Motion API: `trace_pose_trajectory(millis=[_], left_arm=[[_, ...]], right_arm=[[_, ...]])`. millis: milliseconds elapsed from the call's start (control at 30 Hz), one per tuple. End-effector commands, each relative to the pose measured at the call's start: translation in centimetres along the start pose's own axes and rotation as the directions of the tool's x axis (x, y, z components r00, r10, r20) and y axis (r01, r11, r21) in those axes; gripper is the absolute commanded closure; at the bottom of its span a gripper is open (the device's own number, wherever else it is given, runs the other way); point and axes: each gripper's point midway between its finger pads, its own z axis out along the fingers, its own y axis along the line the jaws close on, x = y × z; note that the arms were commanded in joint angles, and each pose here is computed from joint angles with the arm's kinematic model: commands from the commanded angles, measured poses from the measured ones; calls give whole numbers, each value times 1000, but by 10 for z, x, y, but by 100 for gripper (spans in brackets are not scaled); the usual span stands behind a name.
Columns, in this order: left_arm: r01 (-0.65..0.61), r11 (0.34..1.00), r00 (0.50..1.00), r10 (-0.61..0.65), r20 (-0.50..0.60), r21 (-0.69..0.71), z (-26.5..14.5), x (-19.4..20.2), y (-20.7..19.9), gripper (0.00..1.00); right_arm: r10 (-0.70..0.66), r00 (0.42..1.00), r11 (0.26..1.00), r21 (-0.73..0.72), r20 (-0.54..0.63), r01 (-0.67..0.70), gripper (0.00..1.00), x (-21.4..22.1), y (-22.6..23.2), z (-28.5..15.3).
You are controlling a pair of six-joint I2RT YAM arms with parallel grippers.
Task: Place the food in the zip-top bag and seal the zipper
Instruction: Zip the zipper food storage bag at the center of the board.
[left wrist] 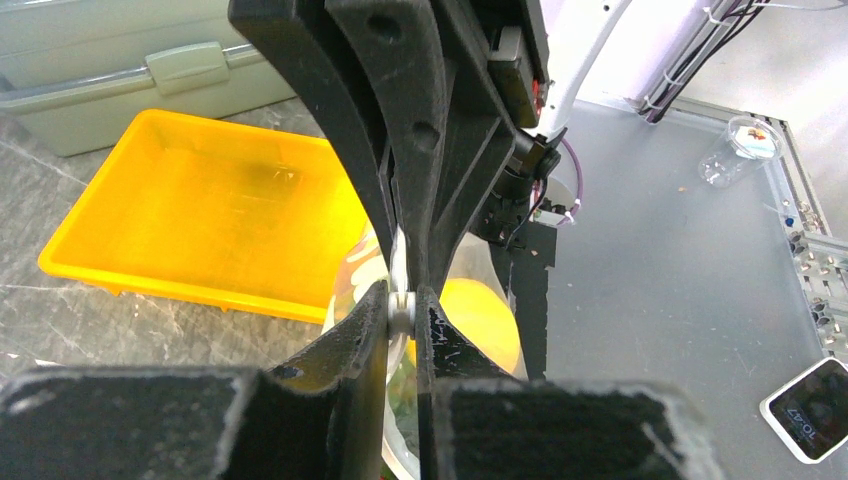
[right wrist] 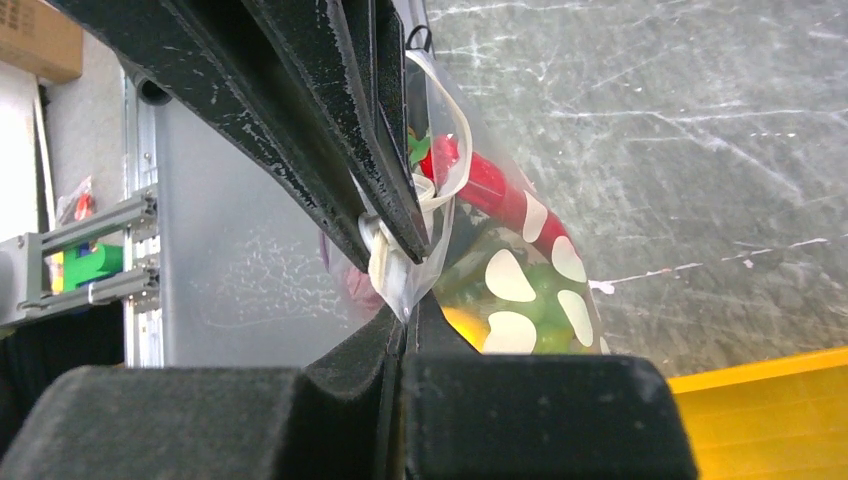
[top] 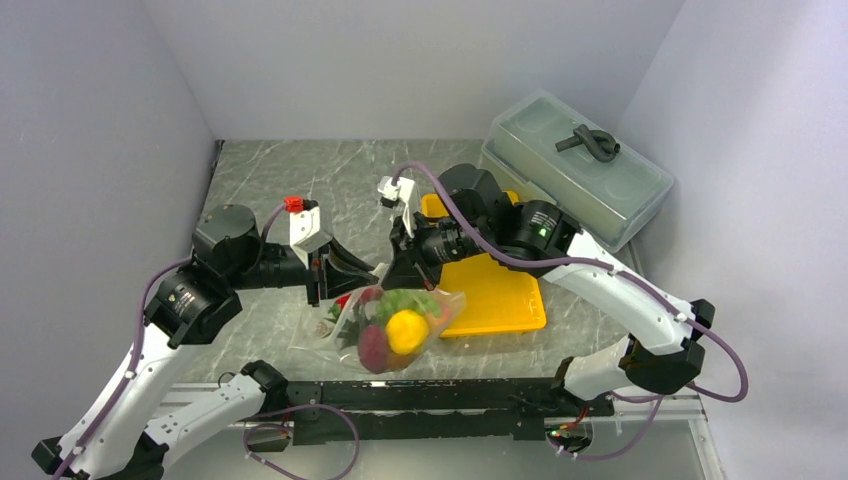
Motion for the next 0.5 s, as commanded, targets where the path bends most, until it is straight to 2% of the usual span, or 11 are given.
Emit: trace_pose_trajectory(millis=[0, 467], left_arm=[[52, 998, 997, -51, -59, 20, -4, 19, -8, 100], [72, 997, 995, -69, -78, 37, -5, 26, -12, 100]], right_arm=[[-122, 960, 992, 54, 253, 112, 100, -60, 19, -49], [-184, 897, 963, 255, 402, 83, 100, -85, 4, -93]])
